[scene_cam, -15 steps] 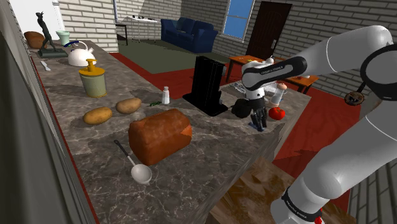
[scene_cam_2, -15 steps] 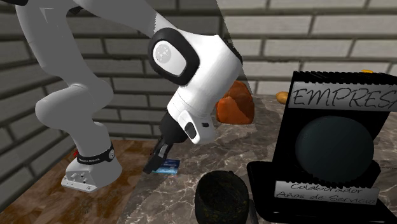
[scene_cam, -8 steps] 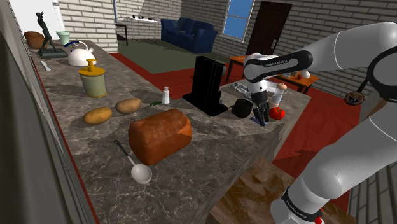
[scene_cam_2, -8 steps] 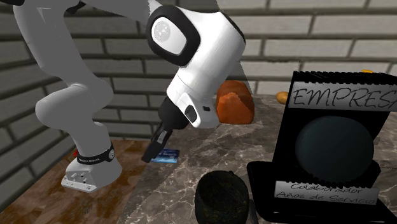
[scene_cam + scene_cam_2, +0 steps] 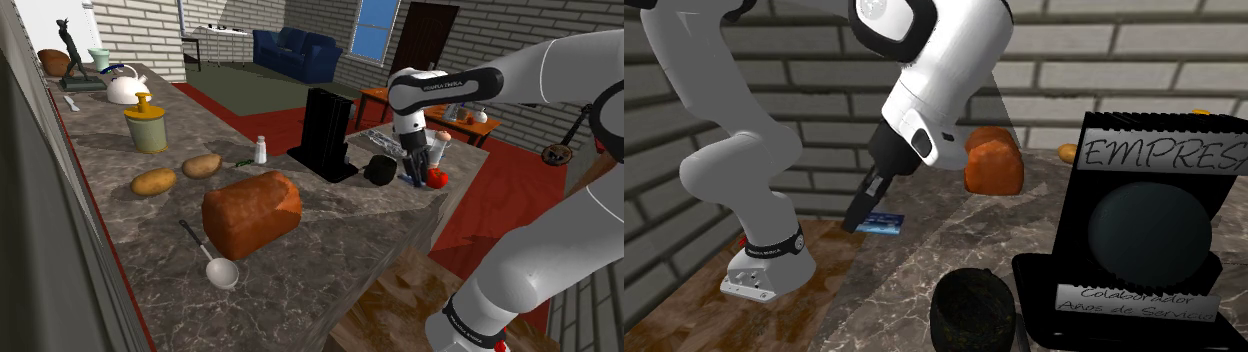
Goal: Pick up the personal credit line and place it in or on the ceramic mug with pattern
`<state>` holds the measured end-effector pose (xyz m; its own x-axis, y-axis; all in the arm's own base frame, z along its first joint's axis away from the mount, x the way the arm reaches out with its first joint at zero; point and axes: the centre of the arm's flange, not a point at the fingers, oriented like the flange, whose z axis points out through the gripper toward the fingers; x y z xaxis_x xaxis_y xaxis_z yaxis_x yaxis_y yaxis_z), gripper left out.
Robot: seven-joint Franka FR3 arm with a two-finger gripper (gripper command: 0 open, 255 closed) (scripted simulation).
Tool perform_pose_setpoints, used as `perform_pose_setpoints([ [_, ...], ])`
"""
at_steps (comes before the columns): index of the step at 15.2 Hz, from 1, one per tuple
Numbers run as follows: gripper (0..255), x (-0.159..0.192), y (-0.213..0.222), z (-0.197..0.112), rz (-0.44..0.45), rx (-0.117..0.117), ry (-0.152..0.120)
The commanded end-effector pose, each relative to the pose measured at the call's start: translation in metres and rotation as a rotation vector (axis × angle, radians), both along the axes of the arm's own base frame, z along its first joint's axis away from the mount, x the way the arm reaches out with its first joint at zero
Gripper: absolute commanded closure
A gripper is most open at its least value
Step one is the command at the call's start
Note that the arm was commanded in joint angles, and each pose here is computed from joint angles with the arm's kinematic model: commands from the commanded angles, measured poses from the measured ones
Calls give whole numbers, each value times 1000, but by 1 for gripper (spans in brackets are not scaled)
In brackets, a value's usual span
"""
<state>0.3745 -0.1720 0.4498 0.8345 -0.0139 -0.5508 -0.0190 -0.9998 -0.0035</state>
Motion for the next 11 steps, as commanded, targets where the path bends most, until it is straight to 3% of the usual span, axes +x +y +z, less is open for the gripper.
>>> perform_pose_setpoints([
  [1, 255, 1, 0, 10, 0, 0, 0],
  [7, 255, 0, 0, 38, 0, 0, 0],
  [11, 255, 46, -26, 44, 0, 0, 0],
])
